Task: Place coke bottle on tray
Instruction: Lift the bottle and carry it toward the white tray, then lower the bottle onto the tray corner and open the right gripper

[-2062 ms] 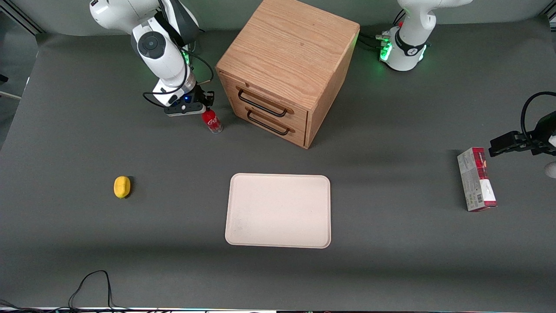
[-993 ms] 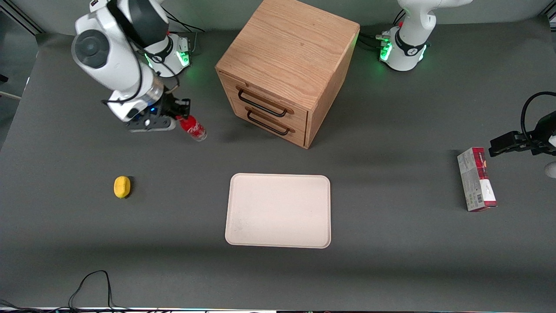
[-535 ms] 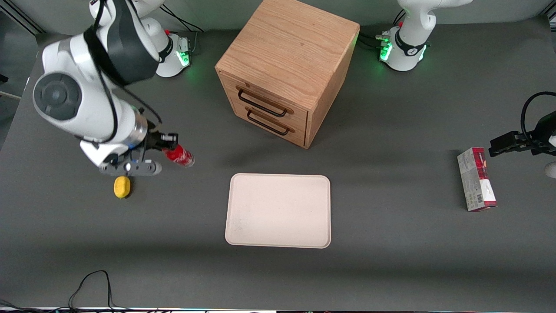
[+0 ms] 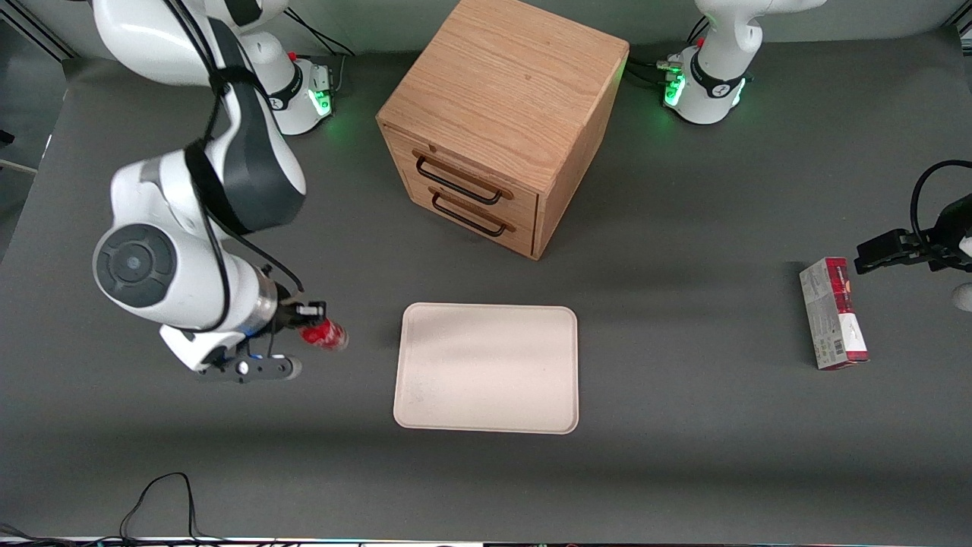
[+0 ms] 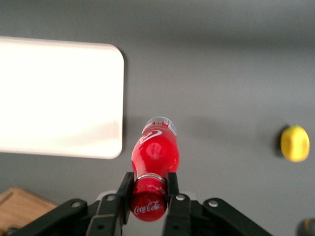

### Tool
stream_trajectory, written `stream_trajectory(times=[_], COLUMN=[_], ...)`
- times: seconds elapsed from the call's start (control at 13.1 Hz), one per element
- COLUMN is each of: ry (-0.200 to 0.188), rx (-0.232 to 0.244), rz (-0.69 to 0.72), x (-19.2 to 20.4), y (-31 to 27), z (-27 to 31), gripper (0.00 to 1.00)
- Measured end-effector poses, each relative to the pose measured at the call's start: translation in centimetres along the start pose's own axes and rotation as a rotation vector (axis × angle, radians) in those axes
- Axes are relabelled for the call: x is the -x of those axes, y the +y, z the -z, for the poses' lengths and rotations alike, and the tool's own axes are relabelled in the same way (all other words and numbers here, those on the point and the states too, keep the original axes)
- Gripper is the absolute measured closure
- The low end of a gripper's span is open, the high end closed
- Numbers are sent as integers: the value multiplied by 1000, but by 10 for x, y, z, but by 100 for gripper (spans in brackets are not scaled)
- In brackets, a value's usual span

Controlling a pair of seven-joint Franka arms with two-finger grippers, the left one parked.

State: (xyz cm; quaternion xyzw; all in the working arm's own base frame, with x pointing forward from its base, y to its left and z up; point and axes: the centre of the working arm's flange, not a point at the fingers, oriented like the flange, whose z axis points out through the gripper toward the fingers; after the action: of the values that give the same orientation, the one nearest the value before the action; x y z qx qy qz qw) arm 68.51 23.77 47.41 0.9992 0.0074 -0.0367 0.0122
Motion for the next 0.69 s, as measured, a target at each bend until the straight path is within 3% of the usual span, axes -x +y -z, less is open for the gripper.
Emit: stream_trajectory(times=[0.15, 0.38, 0.69], ry=[67, 113, 109], rx=[-18, -41, -86], rz=[14, 24, -26], x=[-17, -34, -43], y=[-14, -31, -56], z=[-18, -50, -93], gripper=[69, 69, 69])
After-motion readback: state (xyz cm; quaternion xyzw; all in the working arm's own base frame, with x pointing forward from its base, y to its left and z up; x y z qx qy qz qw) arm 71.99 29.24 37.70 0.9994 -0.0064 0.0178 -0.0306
